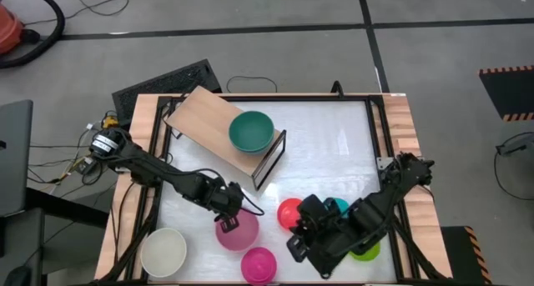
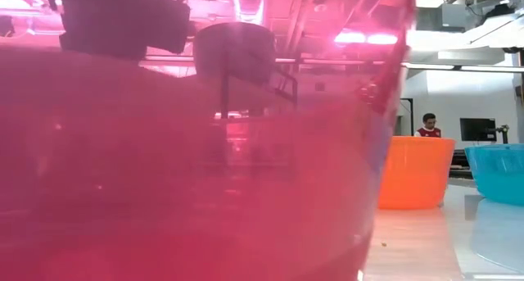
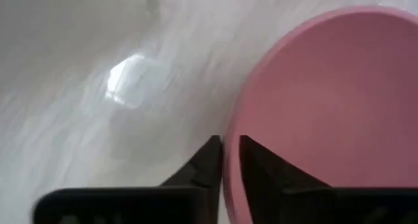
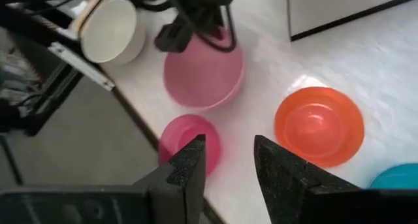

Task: Place and stack bowls onto a shelf
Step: Stack the pink bowl on top of the green bowl on the shelf

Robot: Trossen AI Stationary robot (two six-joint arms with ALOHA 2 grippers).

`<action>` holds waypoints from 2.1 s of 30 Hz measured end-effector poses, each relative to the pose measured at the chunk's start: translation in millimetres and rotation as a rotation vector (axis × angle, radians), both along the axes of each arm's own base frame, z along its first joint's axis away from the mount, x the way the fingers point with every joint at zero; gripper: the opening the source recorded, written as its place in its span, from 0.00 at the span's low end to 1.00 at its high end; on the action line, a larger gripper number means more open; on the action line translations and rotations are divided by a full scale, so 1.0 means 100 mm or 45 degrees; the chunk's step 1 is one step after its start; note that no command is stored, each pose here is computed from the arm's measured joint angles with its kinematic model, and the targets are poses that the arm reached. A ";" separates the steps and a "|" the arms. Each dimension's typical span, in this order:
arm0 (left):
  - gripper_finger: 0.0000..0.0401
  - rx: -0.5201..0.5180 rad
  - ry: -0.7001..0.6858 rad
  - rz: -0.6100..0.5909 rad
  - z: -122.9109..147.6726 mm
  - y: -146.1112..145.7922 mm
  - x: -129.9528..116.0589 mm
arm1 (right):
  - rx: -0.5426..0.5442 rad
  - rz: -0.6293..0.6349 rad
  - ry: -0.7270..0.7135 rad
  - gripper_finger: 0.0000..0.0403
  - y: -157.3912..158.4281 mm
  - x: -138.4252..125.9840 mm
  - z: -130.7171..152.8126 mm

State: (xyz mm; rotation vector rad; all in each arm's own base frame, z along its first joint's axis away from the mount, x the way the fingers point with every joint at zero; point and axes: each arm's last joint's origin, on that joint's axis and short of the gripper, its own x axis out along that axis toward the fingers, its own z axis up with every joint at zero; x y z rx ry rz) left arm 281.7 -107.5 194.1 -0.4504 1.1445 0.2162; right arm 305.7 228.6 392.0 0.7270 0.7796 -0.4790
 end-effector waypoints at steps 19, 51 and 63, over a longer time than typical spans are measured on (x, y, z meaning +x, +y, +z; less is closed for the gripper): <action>0.51 -0.105 -0.181 -0.018 0.68 0.17 -0.43 | 0.069 -0.199 0.113 0.58 -0.16 0.21 -0.42; 0.51 -0.134 -0.737 0.179 1.54 0.51 -1.50 | 0.437 -0.193 0.196 0.58 -0.58 1.26 -1.94; 0.51 -0.110 -0.748 0.196 1.54 0.52 -1.50 | 0.409 -0.240 0.235 0.16 -0.65 1.23 -1.91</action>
